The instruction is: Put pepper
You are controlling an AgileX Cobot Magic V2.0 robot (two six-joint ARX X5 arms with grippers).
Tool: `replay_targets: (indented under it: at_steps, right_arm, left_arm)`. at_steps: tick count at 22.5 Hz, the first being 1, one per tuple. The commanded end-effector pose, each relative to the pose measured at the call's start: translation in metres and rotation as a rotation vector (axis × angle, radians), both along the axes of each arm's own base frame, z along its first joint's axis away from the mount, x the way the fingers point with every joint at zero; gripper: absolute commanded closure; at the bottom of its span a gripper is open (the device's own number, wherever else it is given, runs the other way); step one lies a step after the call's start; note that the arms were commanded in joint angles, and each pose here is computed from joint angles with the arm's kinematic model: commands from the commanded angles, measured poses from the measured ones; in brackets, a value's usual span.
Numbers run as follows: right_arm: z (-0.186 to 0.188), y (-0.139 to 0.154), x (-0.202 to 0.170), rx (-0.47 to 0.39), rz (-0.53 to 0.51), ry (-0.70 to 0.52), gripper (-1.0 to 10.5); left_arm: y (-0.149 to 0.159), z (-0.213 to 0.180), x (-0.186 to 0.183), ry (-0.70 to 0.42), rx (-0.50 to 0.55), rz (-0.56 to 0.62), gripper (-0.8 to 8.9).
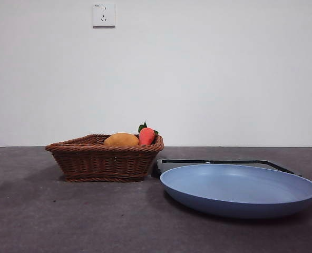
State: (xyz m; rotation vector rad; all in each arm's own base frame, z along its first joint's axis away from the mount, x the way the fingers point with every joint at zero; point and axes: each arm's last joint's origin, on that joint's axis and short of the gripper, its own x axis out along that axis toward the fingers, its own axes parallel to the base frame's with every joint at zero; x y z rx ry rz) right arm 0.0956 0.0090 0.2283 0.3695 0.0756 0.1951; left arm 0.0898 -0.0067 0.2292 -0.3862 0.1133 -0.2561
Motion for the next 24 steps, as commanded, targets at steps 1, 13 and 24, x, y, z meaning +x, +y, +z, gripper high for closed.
replay_targets:
  at_steps: [1, 13, 24]
  right_arm:
    - [0.023, 0.001, 0.002, -0.028, 0.035, 0.003, 9.4]
    - [0.093, 0.011, 0.022, -0.267, 0.285, 0.335, 9.4]
    - [0.104, 0.012, 0.028, -0.386, 0.381, 0.554, 9.3]
  left_arm:
    - [-0.001, 0.018, 0.003, 0.01, 0.029, -0.048, 8.07]
    - [-0.007, 0.075, 0.03, 0.179, 0.194, -0.353, 8.07]
    - [-0.01, 0.091, 0.03, 0.272, 0.25, -0.447, 7.93]
